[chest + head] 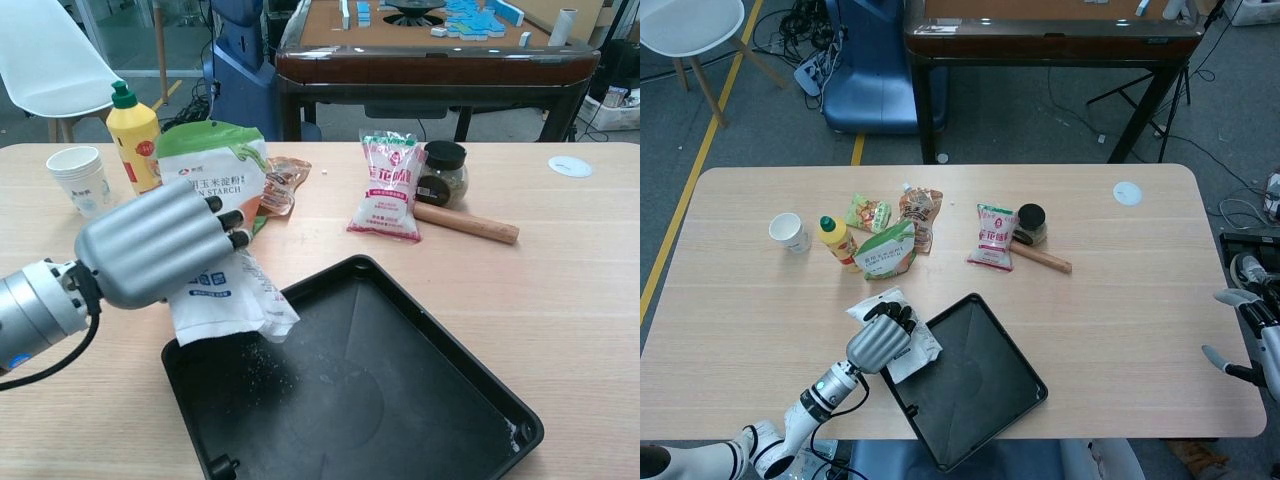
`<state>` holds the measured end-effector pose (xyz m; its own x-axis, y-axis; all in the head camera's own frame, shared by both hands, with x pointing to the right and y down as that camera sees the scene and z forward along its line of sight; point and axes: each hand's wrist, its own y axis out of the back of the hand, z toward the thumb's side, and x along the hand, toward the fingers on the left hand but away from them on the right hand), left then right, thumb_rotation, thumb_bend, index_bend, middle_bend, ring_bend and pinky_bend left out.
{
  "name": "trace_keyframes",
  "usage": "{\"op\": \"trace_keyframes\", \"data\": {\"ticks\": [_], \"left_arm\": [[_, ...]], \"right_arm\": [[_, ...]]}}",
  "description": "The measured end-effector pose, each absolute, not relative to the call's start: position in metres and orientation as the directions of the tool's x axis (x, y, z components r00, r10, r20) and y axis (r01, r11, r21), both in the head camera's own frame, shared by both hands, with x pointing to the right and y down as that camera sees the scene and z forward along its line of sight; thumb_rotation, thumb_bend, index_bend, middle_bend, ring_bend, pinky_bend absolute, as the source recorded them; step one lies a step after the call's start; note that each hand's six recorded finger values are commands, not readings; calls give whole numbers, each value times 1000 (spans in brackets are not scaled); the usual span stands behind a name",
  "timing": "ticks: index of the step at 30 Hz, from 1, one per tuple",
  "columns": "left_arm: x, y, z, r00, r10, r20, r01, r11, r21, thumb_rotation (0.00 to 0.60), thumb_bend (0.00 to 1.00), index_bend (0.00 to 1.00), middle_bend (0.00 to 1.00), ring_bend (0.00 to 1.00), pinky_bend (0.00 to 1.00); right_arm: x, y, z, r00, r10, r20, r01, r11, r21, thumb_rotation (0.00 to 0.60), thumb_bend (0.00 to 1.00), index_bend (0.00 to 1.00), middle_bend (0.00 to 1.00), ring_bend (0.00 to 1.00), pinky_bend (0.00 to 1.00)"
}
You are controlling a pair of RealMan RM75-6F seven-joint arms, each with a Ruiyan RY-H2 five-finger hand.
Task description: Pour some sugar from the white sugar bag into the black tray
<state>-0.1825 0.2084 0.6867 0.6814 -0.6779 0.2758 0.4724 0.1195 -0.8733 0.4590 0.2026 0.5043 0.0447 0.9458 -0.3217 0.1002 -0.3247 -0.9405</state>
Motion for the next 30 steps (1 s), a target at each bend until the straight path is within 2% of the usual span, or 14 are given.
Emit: {"op": "trace_keyframes", "data": {"ticks": [4,11,16,25,30], "left_arm": [[-185,196,689,639,-714,284,410,4,-912,600,152,513,717,619,729],[-196,170,691,528,-774,350,246,-256,-935,600,152,512,717,618,728],[-207,154,691,472,-800,371,120,-359,-926,600,152,512,717,618,728],[-229,141,703,390,-793,467,-122,-548,-828,600,152,512,708,610,727],[-238,140,714,381,-752,538,-286,-649,-705,600,152,505,708,610,727]], "right_arm": [[459,203,505,43,945,-324,100,-327,-940,600,164,290,287,151,118],[460,202,505,40,945,-325,101,-327,-940,600,164,290,286,151,117],[460,202,507,40,944,-328,103,-330,-938,600,163,290,287,151,117],[459,200,510,42,942,-334,103,-337,-936,600,164,290,286,151,117],[458,200,509,43,942,-333,102,-335,-937,600,164,290,286,151,117]]}}
